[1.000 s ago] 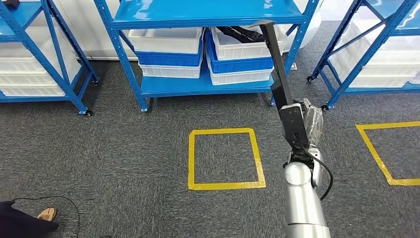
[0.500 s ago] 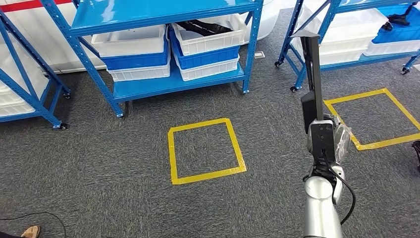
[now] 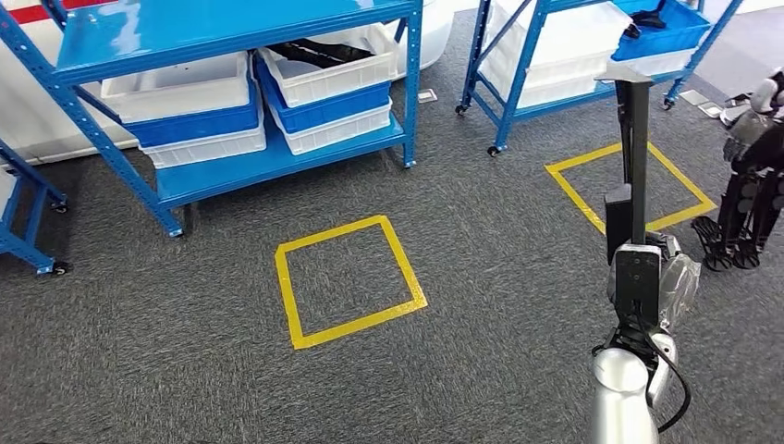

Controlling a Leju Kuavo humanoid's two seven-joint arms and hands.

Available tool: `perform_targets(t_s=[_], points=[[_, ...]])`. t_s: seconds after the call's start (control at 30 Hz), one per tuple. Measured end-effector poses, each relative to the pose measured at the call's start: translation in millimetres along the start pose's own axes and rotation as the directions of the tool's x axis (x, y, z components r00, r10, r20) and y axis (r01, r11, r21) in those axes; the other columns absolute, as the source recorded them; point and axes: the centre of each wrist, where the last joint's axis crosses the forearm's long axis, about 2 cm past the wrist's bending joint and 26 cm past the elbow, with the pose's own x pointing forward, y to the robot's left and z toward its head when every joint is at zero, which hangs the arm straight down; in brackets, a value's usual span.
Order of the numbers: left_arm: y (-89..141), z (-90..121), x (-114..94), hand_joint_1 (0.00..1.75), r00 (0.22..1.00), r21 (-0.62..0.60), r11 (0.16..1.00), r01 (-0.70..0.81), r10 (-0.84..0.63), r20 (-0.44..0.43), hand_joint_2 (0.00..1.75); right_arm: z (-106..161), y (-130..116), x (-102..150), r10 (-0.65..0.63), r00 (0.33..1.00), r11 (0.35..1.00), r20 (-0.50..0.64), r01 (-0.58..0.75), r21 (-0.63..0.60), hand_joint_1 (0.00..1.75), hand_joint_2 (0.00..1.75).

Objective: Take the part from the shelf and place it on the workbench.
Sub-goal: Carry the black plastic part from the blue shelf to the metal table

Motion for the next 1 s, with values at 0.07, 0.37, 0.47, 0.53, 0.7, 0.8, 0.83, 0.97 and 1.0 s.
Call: perform_targets(t_s=[0.07, 0.37, 0.47, 0.53, 0.7, 0.8, 0.83, 0.97, 1.0], points=[[-0.6, 0.3, 0.2, 0.0, 1.0, -0.001, 1.0, 0.0, 0.0, 0.0, 1.75, 1.3, -1.0, -1.9, 0.003, 1.0, 1.0, -0.005, -0.003, -0.001, 1.75, 1.75], [0.5, -0.4, 2.1, 0.0, 1.0, 0.003, 1.0, -0.001, 0.001, 0.005, 1.75, 0.5, -5.1, -3.9, 0.009, 1.0, 1.0, -0.007, -0.009, -0.013, 1.75, 1.75], [0.5, -0.3, 1.2, 0.0, 1.0, 0.003, 1.0, 0.0, 0.0, 0.003, 1.75, 1.0, -5.3, -4.1, 0.009, 1.0, 1.0, -0.008, -0.009, -0.013, 1.75, 1.75], [0.4, -0.2, 0.6, 0.0, 1.0, 0.002, 1.0, 0.0, 0.0, 0.002, 1.75, 1.7, -5.4, -4.6, 0.01, 1.0, 1.0, -0.01, -0.01, -0.013, 1.75, 1.75], [3.2, -2.0, 1.0, 0.0, 1.0, 0.009, 1.0, 0.001, -0.001, 0.003, 1.75, 0.2, -5.8, -3.6, 0.008, 1.0, 1.0, -0.007, -0.008, -0.017, 1.75, 1.75], [3.2, -2.0, 1.9, 0.0, 1.0, 0.009, 1.0, 0.0, 0.0, 0.005, 1.75, 0.9, -5.9, -3.7, 0.008, 1.0, 1.0, -0.008, -0.008, -0.018, 1.75, 1.75], [3.0, -1.9, 2.1, 0.0, 1.0, 0.009, 1.0, 0.0, 0.0, 0.005, 1.75, 0.6, -6.3, -3.7, 0.009, 1.0, 1.0, -0.007, -0.009, -0.019, 1.75, 1.75], [1.1, -0.7, 0.4, 0.0, 1.0, 0.004, 1.0, 0.001, -0.001, 0.002, 1.75, -0.6, -7.3, -3.7, 0.01, 1.0, 1.0, -0.004, -0.01, -0.023, 1.75, 1.75], [0.7, -0.4, 0.2, 0.0, 1.0, 0.003, 1.0, 0.001, -0.001, 0.001, 1.75, 0.3, -7.2, -4.2, 0.011, 1.0, 1.0, -0.006, -0.011, -0.021, 1.75, 1.75]])
